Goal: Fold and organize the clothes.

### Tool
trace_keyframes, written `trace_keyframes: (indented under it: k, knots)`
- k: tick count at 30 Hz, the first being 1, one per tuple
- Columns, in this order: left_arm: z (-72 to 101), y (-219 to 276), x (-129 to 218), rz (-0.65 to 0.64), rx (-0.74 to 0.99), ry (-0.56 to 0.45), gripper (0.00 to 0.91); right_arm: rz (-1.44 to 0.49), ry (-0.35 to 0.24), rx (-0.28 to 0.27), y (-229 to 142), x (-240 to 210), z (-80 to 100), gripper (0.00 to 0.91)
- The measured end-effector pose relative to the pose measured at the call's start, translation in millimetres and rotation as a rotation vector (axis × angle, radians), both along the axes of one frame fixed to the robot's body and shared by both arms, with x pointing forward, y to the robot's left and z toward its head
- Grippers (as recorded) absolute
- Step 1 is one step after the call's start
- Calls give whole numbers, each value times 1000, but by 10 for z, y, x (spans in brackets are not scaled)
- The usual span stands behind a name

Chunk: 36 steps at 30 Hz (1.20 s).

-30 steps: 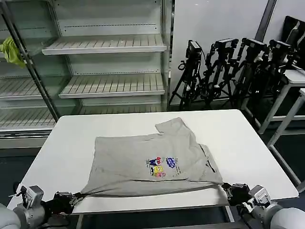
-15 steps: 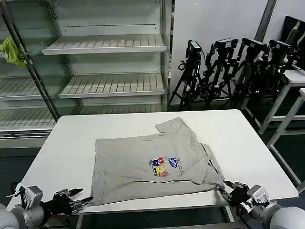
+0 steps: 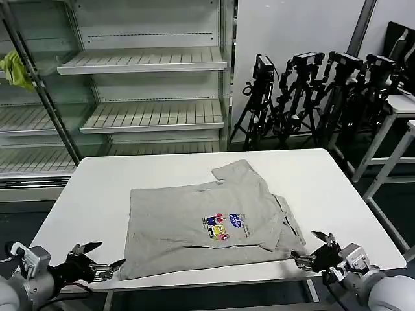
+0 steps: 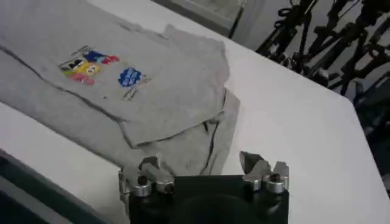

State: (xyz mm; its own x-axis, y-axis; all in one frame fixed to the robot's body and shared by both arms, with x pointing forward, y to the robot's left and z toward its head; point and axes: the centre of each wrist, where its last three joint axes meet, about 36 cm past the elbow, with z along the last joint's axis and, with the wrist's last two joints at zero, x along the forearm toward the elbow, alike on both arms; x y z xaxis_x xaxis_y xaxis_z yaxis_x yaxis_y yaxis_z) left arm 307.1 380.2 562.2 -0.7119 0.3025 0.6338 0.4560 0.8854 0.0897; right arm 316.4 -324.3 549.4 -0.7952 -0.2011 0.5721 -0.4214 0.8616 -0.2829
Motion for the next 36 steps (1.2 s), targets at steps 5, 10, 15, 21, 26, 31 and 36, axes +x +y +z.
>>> trace_keyframes:
  k: [5,10,15,21,26,31,36]
  knots:
    - [59,32,86,24,-28,-63,907,-30,-52,29,-50,66,36,907]
    - [97,95,219,54,-74,-139,907,-58,-124,63,-133,211,24,907]
    - [67,185,353,88,-120,-197,907,-93,-191,124,-219,452,-80,907]
    - [-21,302,563,132,-161,-249,907,-129,-261,210,-232,874,-244,907]
    - [-114,378,790,156,-179,-291,907,-134,-309,269,-131,1281,-394,907]
    - [-225,425,1007,179,-188,-317,907,-125,-347,309,48,1682,-522,907]
    - [-324,435,1202,200,-190,-330,907,-127,-363,339,275,2070,-613,907]
